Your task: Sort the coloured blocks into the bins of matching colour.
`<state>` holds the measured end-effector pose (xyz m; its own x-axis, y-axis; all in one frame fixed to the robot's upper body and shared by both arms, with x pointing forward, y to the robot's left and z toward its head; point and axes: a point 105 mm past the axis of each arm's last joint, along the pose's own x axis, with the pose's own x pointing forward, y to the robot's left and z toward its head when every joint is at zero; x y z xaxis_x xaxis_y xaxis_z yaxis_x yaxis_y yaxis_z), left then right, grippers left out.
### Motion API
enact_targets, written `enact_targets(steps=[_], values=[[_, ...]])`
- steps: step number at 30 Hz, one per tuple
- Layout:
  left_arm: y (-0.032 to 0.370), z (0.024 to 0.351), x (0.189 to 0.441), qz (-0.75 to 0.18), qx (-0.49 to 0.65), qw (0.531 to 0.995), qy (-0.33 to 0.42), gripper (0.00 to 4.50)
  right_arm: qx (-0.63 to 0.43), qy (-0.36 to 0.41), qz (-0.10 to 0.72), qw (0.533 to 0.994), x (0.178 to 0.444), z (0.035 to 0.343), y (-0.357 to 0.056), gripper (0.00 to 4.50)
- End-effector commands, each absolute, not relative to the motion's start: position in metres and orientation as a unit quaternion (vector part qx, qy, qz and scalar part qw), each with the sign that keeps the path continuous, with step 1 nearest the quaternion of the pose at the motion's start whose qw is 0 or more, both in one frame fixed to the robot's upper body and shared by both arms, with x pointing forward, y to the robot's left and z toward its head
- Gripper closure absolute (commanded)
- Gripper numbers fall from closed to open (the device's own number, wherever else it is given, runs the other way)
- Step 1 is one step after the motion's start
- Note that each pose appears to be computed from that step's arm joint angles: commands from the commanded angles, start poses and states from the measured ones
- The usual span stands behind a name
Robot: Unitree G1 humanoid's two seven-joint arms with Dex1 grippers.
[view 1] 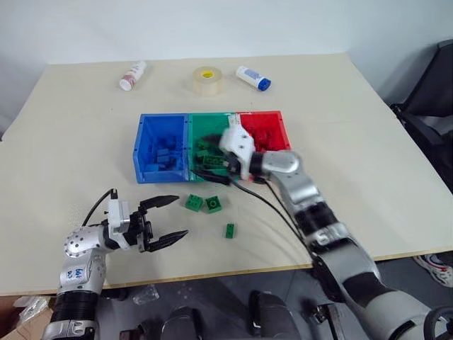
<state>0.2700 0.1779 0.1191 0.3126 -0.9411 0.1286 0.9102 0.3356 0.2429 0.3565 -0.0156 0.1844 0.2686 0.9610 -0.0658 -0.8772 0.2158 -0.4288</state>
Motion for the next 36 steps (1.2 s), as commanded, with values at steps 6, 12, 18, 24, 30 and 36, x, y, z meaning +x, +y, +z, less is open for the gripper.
enact_targets(steps=[6,12,18,24,30,36], values=[[0.187,0.117,0.267,-0.577,0.067,0.806,-0.117,0.00,-0.198,-0.048,0.589,0.782,0.299,0.185,-0.098,0.03],[0.196,0.114,0.261,-0.575,0.064,0.809,-0.109,0.00,-0.216,0.046,0.555,0.802,0.270,0.168,-0.149,0.03],[0.200,0.116,0.262,-0.573,0.068,0.810,-0.108,0.00,-0.233,0.088,0.574,0.780,0.258,0.159,-0.152,0.03],[0.198,0.119,0.262,-0.572,0.073,0.809,-0.112,0.00,-0.230,0.092,0.608,0.754,0.267,0.144,-0.115,0.03],[0.194,0.118,0.255,-0.571,0.071,0.810,-0.114,0.00,-0.255,0.096,0.628,0.729,0.283,0.124,-0.078,0.03],[0.195,0.118,0.248,-0.565,0.071,0.815,-0.111,0.00,-0.262,0.102,0.645,0.711,0.287,0.111,-0.058,0.03]])
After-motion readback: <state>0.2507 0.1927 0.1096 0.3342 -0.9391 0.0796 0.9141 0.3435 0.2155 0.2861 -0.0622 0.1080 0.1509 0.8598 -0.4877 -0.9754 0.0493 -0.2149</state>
